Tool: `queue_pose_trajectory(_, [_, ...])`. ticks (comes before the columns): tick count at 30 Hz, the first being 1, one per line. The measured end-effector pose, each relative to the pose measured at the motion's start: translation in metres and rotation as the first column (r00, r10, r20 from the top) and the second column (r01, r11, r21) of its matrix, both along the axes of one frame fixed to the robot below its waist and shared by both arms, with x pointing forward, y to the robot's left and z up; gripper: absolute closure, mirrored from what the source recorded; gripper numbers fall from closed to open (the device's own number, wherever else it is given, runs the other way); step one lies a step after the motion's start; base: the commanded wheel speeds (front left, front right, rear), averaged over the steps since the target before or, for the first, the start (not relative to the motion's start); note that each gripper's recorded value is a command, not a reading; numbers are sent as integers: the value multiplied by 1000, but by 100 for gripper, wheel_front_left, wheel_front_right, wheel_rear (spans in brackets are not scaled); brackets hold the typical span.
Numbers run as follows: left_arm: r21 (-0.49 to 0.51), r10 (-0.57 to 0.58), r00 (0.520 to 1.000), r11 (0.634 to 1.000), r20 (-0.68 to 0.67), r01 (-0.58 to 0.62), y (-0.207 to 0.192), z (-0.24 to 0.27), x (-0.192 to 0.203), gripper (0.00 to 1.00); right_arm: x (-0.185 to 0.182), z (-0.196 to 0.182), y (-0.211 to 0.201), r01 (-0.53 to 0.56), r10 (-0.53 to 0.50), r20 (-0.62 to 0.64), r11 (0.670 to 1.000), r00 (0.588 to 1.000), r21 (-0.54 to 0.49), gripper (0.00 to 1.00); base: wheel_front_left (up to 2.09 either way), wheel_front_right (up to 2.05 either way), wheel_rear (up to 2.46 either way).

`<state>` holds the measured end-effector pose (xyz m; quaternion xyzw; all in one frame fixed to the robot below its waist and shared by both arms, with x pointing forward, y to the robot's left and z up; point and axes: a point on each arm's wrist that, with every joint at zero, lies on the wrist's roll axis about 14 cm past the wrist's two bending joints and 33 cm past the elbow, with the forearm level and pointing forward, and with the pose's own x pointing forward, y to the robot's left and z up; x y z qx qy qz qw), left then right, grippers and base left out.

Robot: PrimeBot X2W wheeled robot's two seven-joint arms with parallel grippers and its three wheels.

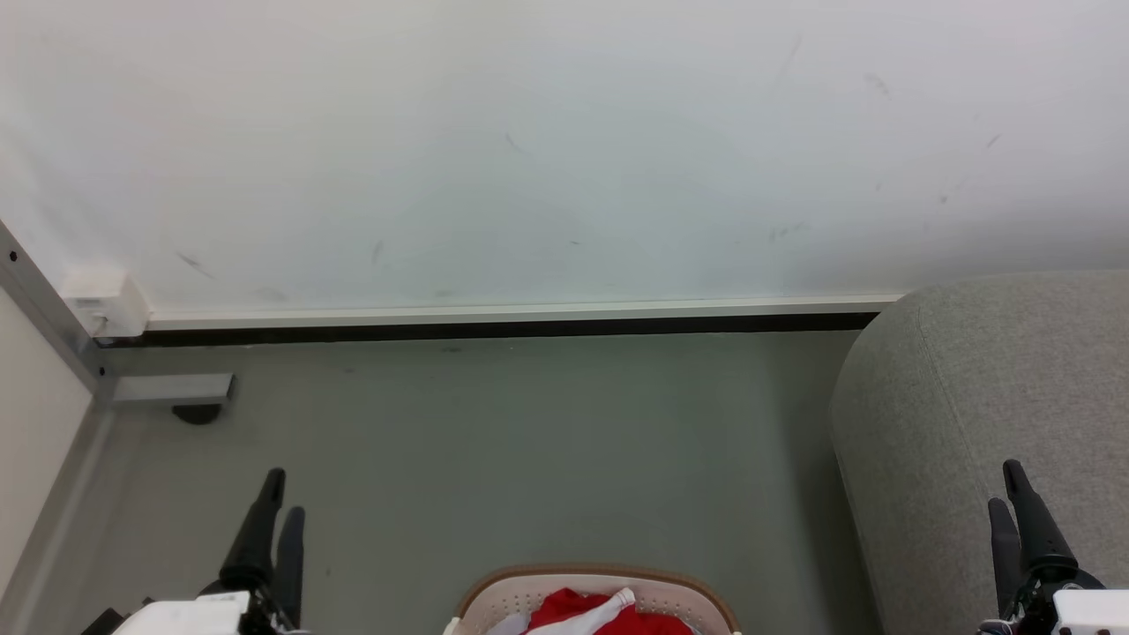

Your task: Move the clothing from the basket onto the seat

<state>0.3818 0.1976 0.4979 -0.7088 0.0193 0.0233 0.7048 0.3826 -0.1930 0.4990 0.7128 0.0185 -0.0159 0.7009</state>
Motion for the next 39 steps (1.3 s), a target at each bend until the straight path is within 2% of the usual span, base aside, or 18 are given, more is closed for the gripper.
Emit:
queue_pose_trajectory(5, [20,2,1000,1000,-2,-2,-3,-1,0,0,1,2,1,3,-2,12,999,1000,-51,0,0,0,0])
queue_pose_trajectory(9, [61,20,1000,998,-8,-20,0,-2,0,0,1,5,6,-8,12,33,991,999,-132,0,0,0,0])
queue_pose_trajectory(15, [182,24,1000,983,-8,-23,1,-1,-1,0,2,15,13,-21,47,79,952,996,-304,0,0,0,0])
queue_pose_trajectory(19, [279,24,1000,960,-7,-21,1,0,-3,0,0,19,22,-27,76,104,912,992,-408,0,0,0,0])
queue_pose_trajectory(26, [461,27,1000,887,-17,-16,0,0,-5,0,0,23,31,-26,127,128,804,984,-594,0,0,0,0])
queue_pose_trajectory(30, [540,25,999,841,-23,-9,-1,-1,-7,0,0,25,31,-9,134,138,749,981,-662,0,0,0,0])
queue_pose_trajectory(39, [674,30,1000,739,2,-23,0,5,-8,0,-1,24,32,12,145,139,648,980,-761,0,0,0,0])
